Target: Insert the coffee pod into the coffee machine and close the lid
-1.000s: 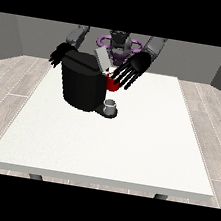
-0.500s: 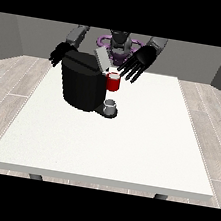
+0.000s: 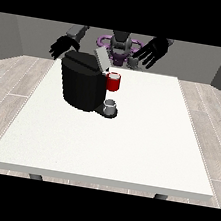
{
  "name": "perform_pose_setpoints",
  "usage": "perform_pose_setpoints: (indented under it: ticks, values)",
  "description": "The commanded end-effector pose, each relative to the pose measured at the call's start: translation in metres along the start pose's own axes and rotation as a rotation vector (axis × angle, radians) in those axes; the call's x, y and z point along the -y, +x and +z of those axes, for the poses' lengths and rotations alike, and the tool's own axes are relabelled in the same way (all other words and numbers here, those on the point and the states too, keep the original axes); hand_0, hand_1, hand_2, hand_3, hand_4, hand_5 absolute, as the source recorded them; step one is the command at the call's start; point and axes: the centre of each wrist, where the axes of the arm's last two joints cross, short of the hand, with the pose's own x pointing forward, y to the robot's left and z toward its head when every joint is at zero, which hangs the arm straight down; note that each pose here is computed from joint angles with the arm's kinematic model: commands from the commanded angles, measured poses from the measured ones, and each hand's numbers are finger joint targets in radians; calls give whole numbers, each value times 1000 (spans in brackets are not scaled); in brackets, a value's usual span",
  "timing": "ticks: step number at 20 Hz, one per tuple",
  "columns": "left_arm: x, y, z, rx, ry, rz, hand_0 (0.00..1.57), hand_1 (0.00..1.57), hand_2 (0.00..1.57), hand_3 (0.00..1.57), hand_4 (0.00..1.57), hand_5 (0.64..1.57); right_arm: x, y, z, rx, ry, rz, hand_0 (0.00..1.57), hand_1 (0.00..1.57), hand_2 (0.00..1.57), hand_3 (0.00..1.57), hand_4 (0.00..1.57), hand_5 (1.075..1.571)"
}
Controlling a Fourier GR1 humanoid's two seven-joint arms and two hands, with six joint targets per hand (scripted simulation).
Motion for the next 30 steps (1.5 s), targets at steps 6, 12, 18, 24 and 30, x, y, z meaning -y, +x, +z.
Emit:
perform_pose_setpoints:
  ticks: [6, 12, 18, 24, 30]
  values:
    - [106, -68, 44, -72, -6, 512, 0, 0, 0, 0, 0, 1571, 27, -30, 33, -101, -65, 34, 0, 0, 0, 0, 492, 1571]
    - [137, -97, 74, -155, -2, 678, 0, 0, 0, 0, 227, 1571, 29, 14, 14, -67, 94, 58, 0, 0, 0, 0, 370, 1571]
    - [146, -107, 92, -166, 4, 733, 0, 0, 0, 0, 0, 1571, 15, 54, -3, 63, 167, 102, 0, 0, 0, 0, 43, 1571]
    - [164, -108, 110, -163, 26, 851, 0, 0, 0, 0, 140, 1571, 18, 64, -7, 47, 247, 113, 0, 0, 0, 0, 0, 1571]
    - [148, -84, 103, -67, 9, 854, 0, 0, 0, 0, 204, 1571, 2, 73, -25, 108, 274, 155, 0, 0, 0, 0, 215, 1571]
